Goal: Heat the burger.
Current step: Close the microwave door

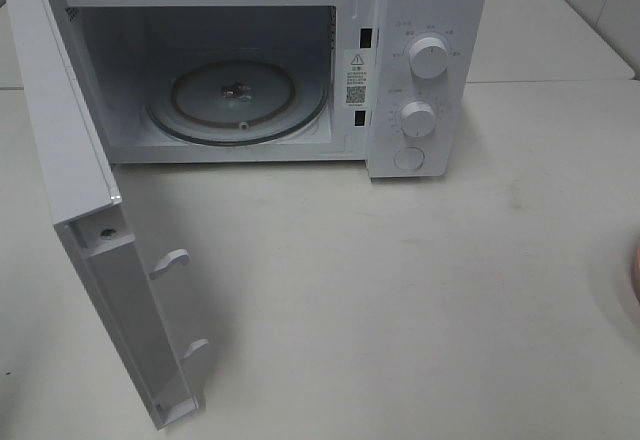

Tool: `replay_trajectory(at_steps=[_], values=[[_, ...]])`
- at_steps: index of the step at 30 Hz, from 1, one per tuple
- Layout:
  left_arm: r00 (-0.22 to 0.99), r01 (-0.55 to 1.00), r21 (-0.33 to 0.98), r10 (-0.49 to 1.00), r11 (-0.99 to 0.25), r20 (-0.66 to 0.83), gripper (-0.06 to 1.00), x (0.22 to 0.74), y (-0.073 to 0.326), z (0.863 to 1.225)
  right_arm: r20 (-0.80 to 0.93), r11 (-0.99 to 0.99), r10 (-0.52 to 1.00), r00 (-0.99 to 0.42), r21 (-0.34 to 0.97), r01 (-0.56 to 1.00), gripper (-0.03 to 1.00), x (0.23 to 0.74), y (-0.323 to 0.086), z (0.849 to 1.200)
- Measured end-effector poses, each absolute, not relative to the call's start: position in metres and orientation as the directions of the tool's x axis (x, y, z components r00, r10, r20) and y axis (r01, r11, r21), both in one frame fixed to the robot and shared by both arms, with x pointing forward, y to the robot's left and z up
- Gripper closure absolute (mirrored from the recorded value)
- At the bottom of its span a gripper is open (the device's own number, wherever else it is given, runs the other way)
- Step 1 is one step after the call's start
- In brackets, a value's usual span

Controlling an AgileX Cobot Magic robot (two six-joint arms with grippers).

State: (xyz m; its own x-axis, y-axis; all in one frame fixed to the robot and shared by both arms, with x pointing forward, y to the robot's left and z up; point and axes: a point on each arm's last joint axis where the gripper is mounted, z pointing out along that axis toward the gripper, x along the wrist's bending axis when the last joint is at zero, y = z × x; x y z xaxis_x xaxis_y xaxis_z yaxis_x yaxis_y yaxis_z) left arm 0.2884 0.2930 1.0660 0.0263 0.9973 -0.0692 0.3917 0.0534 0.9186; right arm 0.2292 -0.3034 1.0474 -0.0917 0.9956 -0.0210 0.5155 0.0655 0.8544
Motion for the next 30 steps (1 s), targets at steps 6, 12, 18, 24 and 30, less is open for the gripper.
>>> replay_trajectory(at_steps=[6, 12, 18, 24, 30], values=[[-0.018, 0.409, 0.909, 0.997, 0.081, -0.08, 0.94, 0.319, 0.3, 1.046, -0.021, 0.066, 0.996, -0.092, 0.854, 0.515, 0.2, 0.229, -0.303, 1.047], [-0.059, 0.356, 0.933, 0.998, 0.056, -0.038, 0.94, 0.342, 0.307, 1.026, -0.021, 0.066, 0.996, -0.092, 0.854, 0.515, 0.2, 0.229, -0.303, 1.047], [-0.109, 0.292, 0.956, 0.994, 0.017, 0.015, 0.94, 0.358, 0.315, 1.005, -0.021, 0.066, 0.996, -0.092, 0.854, 0.515, 0.2, 0.229, -0.303, 1.047], [-0.159, 0.202, 0.979, 0.986, -0.01, 0.043, 0.94, 0.371, 0.321, 1.002, -0.021, 0.066, 0.996, -0.092, 0.854, 0.515, 0.2, 0.229, -0.303, 1.047], [-0.122, 0.232, 0.971, 0.989, -0.048, 0.078, 0.94, 0.384, 0.32, 0.993, -0.021, 0.066, 0.996, -0.092, 0.854, 0.515, 0.2, 0.229, -0.303, 1.047]])
